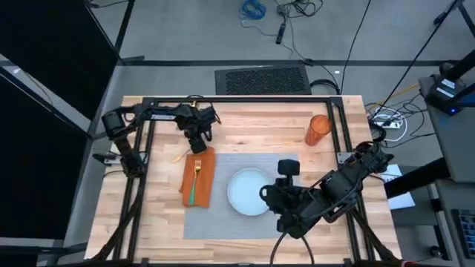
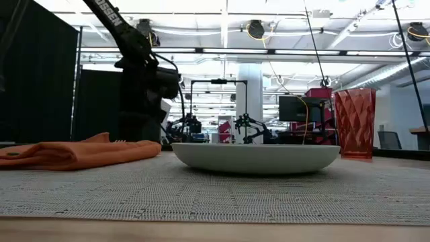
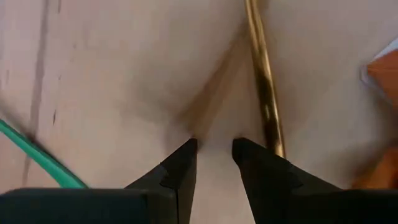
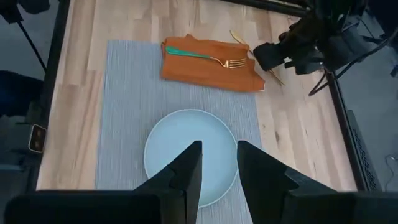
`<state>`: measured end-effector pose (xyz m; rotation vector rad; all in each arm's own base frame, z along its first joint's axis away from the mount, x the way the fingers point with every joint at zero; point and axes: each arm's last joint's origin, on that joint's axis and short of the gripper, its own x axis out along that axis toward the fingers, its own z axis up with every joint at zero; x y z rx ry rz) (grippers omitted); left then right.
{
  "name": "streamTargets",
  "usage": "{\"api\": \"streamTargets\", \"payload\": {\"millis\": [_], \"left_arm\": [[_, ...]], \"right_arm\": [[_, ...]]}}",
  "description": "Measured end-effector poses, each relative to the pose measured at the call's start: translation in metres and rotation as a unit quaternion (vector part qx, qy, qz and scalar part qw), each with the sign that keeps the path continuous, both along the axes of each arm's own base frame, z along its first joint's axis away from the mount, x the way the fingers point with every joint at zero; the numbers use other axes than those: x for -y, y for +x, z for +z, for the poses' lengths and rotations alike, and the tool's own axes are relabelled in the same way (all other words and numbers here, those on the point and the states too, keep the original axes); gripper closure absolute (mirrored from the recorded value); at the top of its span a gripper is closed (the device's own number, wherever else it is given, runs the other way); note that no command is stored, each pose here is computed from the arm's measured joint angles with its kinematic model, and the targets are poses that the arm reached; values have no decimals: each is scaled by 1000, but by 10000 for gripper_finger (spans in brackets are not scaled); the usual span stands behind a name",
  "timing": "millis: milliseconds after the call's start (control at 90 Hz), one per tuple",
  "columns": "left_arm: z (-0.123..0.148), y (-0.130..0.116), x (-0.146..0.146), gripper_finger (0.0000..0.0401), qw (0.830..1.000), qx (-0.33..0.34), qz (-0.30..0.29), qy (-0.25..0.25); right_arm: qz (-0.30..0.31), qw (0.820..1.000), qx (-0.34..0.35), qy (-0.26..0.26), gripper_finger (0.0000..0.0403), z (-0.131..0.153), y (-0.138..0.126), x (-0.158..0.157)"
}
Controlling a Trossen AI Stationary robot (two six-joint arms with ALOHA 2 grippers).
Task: Set table place
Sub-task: Put the gold table knife on the gray table mat to the right of the blue plate
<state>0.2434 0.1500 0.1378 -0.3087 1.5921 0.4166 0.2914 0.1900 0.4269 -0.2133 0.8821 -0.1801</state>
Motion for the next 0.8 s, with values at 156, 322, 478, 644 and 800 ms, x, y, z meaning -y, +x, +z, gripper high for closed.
{"api": "streamTargets", "payload": {"millis": [156, 322, 478, 644, 800], "left_arm": [[12, 5, -2, 296, 1000, 4, 16, -7], [29, 10, -2, 296, 999, 32, 24, -25], [35, 12, 2, 296, 998, 31, 37, -42], [34, 15, 12, 296, 997, 30, 32, -61], [33, 17, 14, 296, 998, 25, 38, -47]], "right_arm": [[7, 1000, -10, -12, 316, -1, -1, 1], [11, 1000, -11, -15, 316, -1, -1, 1], [15, 1000, -11, -14, 316, -1, -3, -2], [10, 1000, -8, -5, 316, -1, -6, -5], [17, 1000, -5, -2, 316, -1, -8, -10]]}}
